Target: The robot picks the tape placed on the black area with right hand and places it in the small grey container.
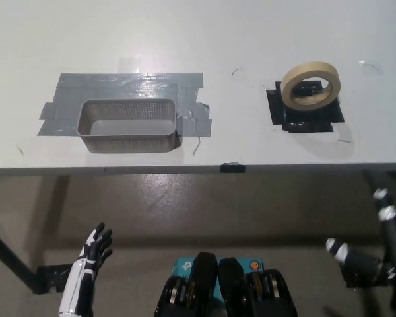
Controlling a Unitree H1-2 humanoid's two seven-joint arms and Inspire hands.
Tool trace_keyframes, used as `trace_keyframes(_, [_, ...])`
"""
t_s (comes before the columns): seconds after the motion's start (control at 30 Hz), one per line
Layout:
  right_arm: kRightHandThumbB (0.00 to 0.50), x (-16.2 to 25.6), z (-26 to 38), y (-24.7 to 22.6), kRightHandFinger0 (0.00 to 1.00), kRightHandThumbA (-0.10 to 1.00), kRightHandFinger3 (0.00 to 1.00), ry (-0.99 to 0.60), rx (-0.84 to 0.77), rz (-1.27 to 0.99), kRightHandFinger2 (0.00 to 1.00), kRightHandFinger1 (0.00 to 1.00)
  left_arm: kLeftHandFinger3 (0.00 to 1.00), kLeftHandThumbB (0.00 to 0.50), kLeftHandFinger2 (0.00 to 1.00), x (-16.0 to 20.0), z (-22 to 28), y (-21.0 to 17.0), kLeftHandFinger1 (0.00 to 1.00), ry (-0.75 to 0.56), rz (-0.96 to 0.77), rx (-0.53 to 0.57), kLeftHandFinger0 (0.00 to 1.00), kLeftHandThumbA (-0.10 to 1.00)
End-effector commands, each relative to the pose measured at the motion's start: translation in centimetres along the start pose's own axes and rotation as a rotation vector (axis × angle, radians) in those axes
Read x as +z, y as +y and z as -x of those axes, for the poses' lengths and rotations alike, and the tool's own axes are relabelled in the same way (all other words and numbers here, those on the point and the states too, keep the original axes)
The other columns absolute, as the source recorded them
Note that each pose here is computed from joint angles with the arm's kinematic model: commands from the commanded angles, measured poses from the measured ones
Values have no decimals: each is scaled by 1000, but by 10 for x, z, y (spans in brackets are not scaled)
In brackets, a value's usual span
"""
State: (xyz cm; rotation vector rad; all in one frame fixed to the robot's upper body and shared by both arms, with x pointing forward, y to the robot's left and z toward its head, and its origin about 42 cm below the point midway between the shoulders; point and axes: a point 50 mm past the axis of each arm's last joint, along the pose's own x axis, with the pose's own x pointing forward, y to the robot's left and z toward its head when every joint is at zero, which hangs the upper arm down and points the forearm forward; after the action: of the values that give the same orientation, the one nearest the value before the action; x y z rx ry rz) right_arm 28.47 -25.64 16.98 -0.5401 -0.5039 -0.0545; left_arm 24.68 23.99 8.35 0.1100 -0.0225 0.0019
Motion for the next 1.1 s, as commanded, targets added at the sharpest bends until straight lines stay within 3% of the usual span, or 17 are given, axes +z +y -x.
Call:
trace_keyframes(0.0, [339,54,-71,-48,1000,977,1000,-167,-55,322,1000,1000,1000,47,1000,26,-5,-4,1000,-96,38,6,1000,1000])
trace_keyframes(0.17, [323,71,-132,-61,1000,1000,1000,-163,-44,463,1000,1000,1000,99,1000,12,-9,-1,1000,-70,13,20,1000,1000])
trace_keyframes(0.37, [344,66,-198,-55,1000,990,1000,-94,-1,599,1000,1000,1000,88,1000,5,-5,2,1000,-55,-1,26,1000,1000])
trace_keyframes(0.67, [425,56,-265,-25,1000,1000,1000,17,146,734,1000,1000,1000,102,1000,1,-4,4,1000,-44,-34,29,1000,1000])
trace_keyframes(1.07, [434,43,-301,12,1000,996,1000,144,286,801,1000,1000,1000,90,1000,3,-6,2,1000,-57,-54,25,1000,1000])
